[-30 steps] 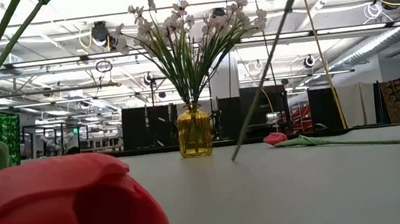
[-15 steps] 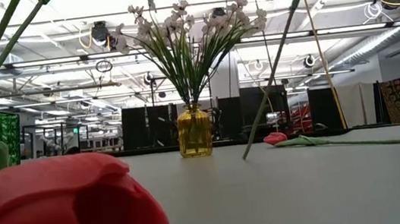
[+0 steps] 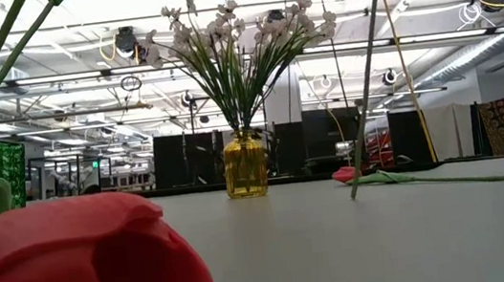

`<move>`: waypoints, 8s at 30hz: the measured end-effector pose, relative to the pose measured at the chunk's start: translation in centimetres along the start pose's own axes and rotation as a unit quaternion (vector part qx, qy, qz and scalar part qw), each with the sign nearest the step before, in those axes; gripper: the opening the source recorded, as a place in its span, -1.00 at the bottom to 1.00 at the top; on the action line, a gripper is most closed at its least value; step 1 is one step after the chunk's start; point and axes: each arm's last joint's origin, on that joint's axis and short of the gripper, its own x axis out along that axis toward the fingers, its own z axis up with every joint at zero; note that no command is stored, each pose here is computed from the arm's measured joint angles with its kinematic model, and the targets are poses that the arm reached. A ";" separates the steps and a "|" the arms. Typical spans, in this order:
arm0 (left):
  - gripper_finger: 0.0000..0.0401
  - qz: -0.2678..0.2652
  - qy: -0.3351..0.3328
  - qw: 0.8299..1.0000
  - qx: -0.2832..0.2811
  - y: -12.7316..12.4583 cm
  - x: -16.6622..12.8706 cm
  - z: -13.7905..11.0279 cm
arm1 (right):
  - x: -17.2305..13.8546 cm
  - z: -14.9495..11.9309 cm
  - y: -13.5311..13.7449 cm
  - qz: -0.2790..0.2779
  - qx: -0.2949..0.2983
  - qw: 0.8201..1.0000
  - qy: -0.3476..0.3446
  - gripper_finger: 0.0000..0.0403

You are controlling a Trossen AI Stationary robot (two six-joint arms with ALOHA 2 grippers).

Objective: Sort flowers into vase by color
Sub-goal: Put the center red flower into the transparent vase, then put the bottom red flower into the transparent vase

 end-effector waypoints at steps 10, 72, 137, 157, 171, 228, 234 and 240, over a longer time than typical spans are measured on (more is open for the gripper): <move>0.20 -0.009 -0.020 1.000 0.017 0.6 0.3 0.5 | 0.5 0.0 0.1 -0.002 0.000 1.000 0.003 -0.36; -0.73 -0.083 -0.138 0.986 0.053 1.0 -8.2 5.3 | 4.9 -1.1 1.7 -0.024 -0.129 0.977 -0.171 -0.94; 0.28 -0.258 0.197 0.933 0.156 -19.2 -13.5 -10.9 | 1.1 -10.4 7.2 -0.106 -0.070 0.987 -0.097 -0.96; 0.28 -0.205 0.271 0.930 0.140 -17.6 -10.0 -15.5 | -0.5 -11.5 7.0 -0.075 -0.037 0.995 -0.050 -0.17; 0.28 -0.128 0.314 0.936 0.098 -17.0 -8.7 -20.1 | -1.8 -10.5 7.0 -0.037 -0.008 0.996 -0.076 -0.10; -0.94 -0.140 0.197 0.967 0.088 -16.4 -8.1 -8.3 | -3.8 -6.0 10.3 0.054 -0.106 0.954 -0.274 -0.10; -0.94 -0.154 0.109 0.976 0.110 -15.8 -10.2 -3.4 | -5.0 -5.3 9.7 0.036 -0.115 0.947 -0.298 -0.10; -0.94 -0.143 -0.010 0.982 0.121 -14.5 -12.4 1.5 | -5.2 -5.2 9.5 0.036 -0.122 0.945 -0.300 -0.10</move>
